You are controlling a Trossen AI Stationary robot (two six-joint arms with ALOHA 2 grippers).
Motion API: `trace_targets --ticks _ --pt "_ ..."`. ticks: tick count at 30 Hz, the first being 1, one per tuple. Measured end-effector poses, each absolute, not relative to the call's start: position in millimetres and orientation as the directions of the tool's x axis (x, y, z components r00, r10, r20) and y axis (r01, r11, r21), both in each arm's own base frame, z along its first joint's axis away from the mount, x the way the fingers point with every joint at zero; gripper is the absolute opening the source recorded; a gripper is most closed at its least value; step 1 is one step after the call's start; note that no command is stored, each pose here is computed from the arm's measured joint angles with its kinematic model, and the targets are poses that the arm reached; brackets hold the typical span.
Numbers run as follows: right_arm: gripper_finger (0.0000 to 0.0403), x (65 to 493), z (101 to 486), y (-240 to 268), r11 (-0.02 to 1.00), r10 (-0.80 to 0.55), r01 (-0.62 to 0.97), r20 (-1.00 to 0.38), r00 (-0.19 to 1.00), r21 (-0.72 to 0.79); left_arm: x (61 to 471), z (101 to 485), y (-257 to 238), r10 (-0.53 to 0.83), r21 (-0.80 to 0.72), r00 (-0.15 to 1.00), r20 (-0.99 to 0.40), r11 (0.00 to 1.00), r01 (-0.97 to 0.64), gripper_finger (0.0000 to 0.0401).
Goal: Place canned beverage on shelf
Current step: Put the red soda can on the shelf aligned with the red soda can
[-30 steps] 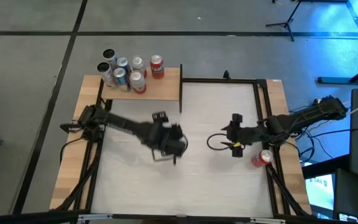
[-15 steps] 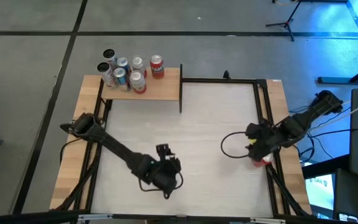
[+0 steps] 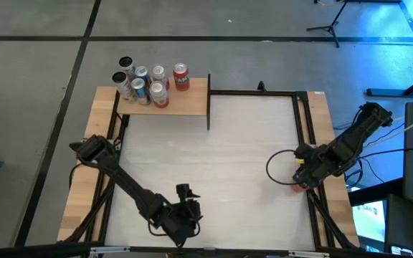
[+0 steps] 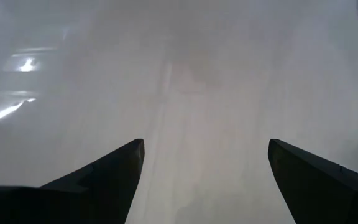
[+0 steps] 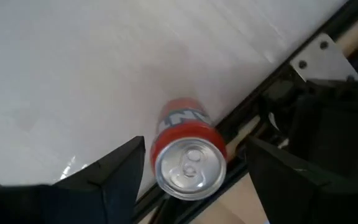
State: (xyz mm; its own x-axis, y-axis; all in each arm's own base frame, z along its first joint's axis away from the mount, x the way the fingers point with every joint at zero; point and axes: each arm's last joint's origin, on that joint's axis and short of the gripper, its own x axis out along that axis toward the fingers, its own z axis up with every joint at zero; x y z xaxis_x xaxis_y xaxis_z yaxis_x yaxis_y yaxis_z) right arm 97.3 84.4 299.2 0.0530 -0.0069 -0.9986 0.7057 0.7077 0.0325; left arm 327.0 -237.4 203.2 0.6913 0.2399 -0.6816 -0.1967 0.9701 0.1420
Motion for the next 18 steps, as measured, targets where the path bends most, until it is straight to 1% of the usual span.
trace_targets --ticks 5,12,15,18 --pt "0.0271 100.3 292.6 92.4 0.65 -0.027 0.76 -1.0 0.002 -0.016 322.9 201.9 -246.2 0.211 0.117 0.716 -0.665 0.977 -0.18 0.0331" --pt "0.0271 103.6 266.9 98.6 0.63 -0.057 0.76 -0.985 -0.164 -0.163 319.8 204.5 -255.8 0.176 0.087 0.743 -0.645 0.984 -0.158 0.0331" --pt "0.0271 104.6 263.2 100.2 0.639 -0.056 0.748 -0.98 -0.19 -0.181 318.3 204.3 -257.5 0.173 0.09 0.743 -0.646 0.984 -0.151 0.0331" --pt "0.0271 106.4 262.5 102.0 0.665 -0.043 0.729 -0.983 -0.178 -0.161 318.5 204.4 -257.2 0.174 0.09 0.744 -0.646 0.984 -0.152 0.0331"
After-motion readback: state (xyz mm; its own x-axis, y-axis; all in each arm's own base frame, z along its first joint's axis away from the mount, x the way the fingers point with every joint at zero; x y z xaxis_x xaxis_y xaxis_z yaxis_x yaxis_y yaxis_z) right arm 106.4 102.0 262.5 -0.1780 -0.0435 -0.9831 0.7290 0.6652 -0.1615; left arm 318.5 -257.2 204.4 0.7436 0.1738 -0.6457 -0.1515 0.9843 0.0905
